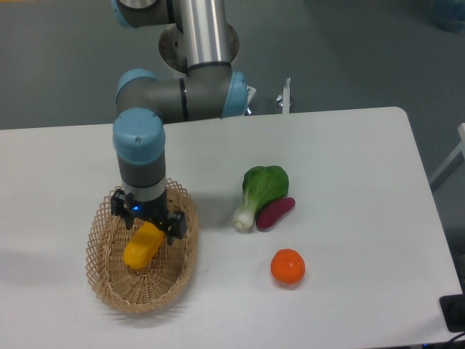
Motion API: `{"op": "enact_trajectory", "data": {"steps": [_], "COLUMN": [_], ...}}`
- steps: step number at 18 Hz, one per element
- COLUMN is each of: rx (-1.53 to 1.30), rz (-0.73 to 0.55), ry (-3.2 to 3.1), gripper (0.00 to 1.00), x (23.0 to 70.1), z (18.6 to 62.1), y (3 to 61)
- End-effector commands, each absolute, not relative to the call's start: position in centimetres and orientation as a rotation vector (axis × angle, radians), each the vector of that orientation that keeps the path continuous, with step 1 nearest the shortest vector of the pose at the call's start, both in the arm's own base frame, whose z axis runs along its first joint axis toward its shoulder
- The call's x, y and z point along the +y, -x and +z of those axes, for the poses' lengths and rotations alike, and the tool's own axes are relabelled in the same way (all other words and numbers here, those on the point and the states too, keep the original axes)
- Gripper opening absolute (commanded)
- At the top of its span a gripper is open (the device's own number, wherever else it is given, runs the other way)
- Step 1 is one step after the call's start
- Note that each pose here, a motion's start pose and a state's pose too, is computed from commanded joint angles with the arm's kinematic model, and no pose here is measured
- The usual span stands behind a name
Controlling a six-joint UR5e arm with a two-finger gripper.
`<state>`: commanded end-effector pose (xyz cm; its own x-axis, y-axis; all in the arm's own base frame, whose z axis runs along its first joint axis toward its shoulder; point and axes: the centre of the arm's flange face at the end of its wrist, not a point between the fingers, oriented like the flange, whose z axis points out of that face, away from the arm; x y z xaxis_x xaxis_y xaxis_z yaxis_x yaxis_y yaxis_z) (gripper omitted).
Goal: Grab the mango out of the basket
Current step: 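Lower the open gripper over the yellow mango in the basket, then close the gripper around the yellow mango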
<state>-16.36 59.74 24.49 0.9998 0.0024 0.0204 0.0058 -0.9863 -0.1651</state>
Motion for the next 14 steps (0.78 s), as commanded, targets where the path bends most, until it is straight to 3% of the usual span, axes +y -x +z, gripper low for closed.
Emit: {"op": "enact_trajectory", "data": {"steps": [14], "rx": [0.046], "rz": [0.053], "ry": [2.976], "gripper": [1.0], "x": [61.1], "z": [21.5], "y": [14.8]}}
